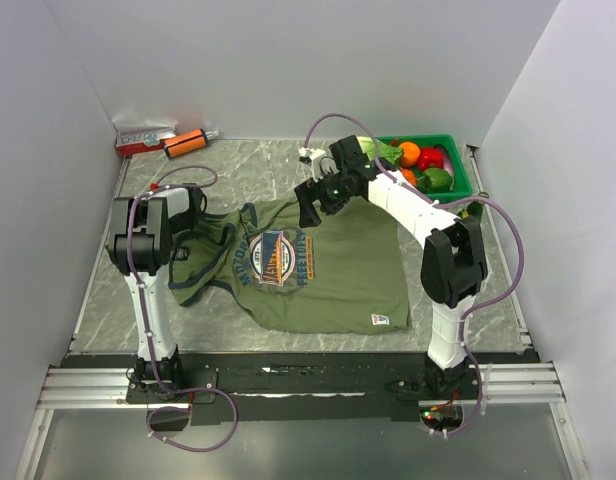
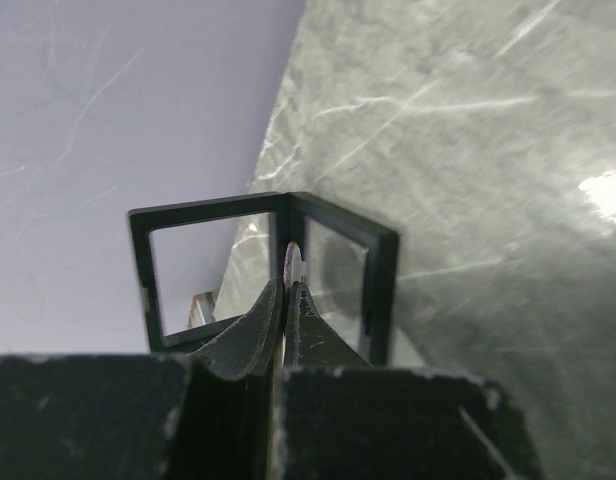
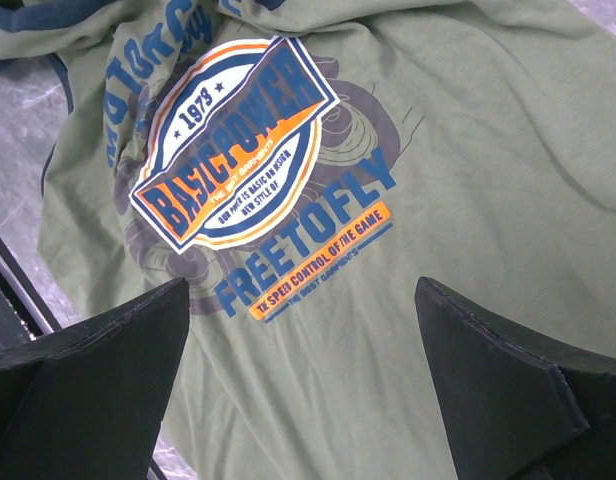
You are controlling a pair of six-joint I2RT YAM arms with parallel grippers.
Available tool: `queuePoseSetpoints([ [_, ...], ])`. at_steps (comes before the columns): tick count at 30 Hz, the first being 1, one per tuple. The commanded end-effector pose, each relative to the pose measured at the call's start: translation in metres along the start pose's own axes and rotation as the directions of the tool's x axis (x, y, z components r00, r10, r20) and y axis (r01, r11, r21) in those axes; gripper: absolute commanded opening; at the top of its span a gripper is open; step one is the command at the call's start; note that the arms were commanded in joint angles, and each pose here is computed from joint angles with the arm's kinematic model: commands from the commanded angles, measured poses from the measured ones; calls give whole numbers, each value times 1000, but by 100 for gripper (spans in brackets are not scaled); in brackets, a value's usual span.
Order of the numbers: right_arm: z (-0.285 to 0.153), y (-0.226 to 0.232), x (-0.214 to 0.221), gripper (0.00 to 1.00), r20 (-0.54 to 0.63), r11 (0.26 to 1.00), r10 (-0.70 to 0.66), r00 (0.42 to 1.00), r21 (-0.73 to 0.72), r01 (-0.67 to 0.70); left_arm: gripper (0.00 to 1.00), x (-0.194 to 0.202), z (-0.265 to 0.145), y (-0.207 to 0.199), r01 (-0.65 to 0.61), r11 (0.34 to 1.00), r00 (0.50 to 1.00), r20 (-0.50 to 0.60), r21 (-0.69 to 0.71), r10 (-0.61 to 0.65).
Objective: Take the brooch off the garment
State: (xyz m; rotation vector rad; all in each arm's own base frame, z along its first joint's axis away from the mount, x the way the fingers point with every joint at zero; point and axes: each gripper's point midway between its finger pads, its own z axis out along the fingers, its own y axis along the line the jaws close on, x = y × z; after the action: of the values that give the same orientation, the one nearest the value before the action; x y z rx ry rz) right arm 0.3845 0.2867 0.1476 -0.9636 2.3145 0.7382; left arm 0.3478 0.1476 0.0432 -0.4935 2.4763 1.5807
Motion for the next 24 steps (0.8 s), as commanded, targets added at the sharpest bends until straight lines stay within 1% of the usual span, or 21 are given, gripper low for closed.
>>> queuePoseSetpoints([
  [1, -20, 11, -16, 100, 56, 998, -60, 997, 17, 59, 1, -4, 3, -3, 14, 1000, 1000, -2, -4, -14],
  [9, -20, 9, -17, 100, 53, 997, -68, 996, 26, 67, 1, 1, 12, -3, 16, 1000, 999, -35, -2, -16],
  [15, -19, 11, -16, 100, 49, 997, -76, 996, 28, 75, 2, -6, 8, 4, 28, 1000, 999, -16, -2, -28],
  [18, -18, 13, -16, 100, 47, 997, -79, 996, 26, 78, 11, -9, 4, 12, 51, 999, 999, 0, -3, -51],
  [21, -17, 13, -16, 100, 46, 996, -83, 995, 25, 82, 15, -8, 0, 13, 47, 998, 999, 4, 28, -47],
  [22, -17, 12, -15, 100, 45, 996, -81, 996, 26, 80, 18, -8, -1, 11, 37, 998, 999, 1, 45, -37],
  [24, -17, 13, -16, 100, 46, 996, -83, 996, 23, 82, 22, -8, -3, 11, 38, 998, 999, 5, 55, -38],
])
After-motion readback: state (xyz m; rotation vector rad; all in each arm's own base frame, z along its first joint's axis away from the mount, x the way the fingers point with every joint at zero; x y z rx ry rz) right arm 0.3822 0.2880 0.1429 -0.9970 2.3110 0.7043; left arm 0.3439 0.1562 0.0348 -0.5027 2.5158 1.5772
